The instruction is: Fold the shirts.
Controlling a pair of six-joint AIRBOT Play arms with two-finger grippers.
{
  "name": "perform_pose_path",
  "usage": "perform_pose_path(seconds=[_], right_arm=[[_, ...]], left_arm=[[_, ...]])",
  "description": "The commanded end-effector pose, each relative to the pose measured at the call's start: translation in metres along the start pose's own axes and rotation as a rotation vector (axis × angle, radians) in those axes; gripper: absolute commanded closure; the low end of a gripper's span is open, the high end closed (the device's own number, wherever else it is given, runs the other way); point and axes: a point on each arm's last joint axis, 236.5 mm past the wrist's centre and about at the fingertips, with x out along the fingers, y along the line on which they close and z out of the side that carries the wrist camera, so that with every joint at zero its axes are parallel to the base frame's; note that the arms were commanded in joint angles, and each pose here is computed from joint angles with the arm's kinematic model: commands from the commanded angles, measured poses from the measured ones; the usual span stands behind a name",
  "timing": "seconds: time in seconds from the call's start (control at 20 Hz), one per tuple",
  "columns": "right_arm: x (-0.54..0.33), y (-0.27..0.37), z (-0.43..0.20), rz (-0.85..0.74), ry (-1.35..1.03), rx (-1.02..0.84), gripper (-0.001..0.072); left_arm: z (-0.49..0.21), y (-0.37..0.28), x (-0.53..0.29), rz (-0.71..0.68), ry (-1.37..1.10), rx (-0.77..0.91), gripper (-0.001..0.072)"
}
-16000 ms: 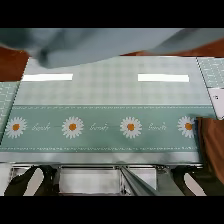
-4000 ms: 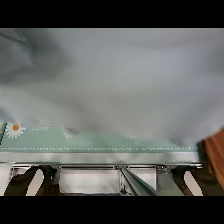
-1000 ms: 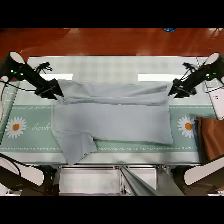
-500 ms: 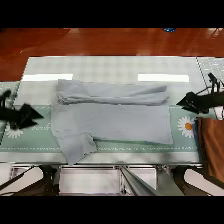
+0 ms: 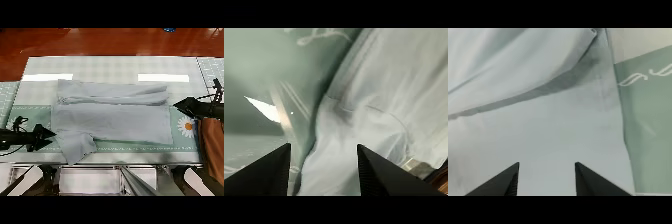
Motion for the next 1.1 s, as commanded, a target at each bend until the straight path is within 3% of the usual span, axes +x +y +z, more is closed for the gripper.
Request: perform_pose_path(seconds=[0.0,0.15,0.2,0.25,0.3,0.45,0.55,0.75,1.05], right_arm=[[-0.002,0.024,-0.001,0.100,-0.004,0.050,0.0296],[-0.007,0.036,0.006,0.150,-0.025,0.068,0.0296],[-0.013,0.028,0.011,0.132,-0.039,0.072,0.0296],[-0.020,0.017,0.017,0.110,-0.059,0.091,0.0296],[-0.028,-0.003,0.020,0.066,-0.076,0.122,0.0296],[-0.043,-0.082,-0.038,-0.227,0.121,0.251,0.0297],[-0.047,-0.106,-0.098,-0.333,0.326,0.300,0.0297],[-0.023,-0.098,-0.139,-0.248,0.405,0.380,0.0296],[-0.002,-0.102,-0.149,-0.219,0.411,0.431,0.0297]], left_arm=[[-0.005,0.000,0.022,0.056,0.025,0.054,0.0198],[-0.010,-0.011,0.049,0.082,0.050,0.124,0.0202],[-0.017,-0.011,0.056,0.096,0.086,0.156,0.0289],[-0.021,-0.010,0.060,0.102,0.112,0.192,0.0574],[-0.021,-0.011,0.060,0.101,0.121,0.209,0.0685],[-0.009,-0.022,0.052,0.083,0.097,0.258,0.0686],[-0.001,-0.035,0.048,0.054,0.072,0.268,0.0685],[0.004,-0.050,0.046,0.004,0.051,0.265,0.0686],[0.004,-0.050,0.046,0.004,0.051,0.272,0.0685]])
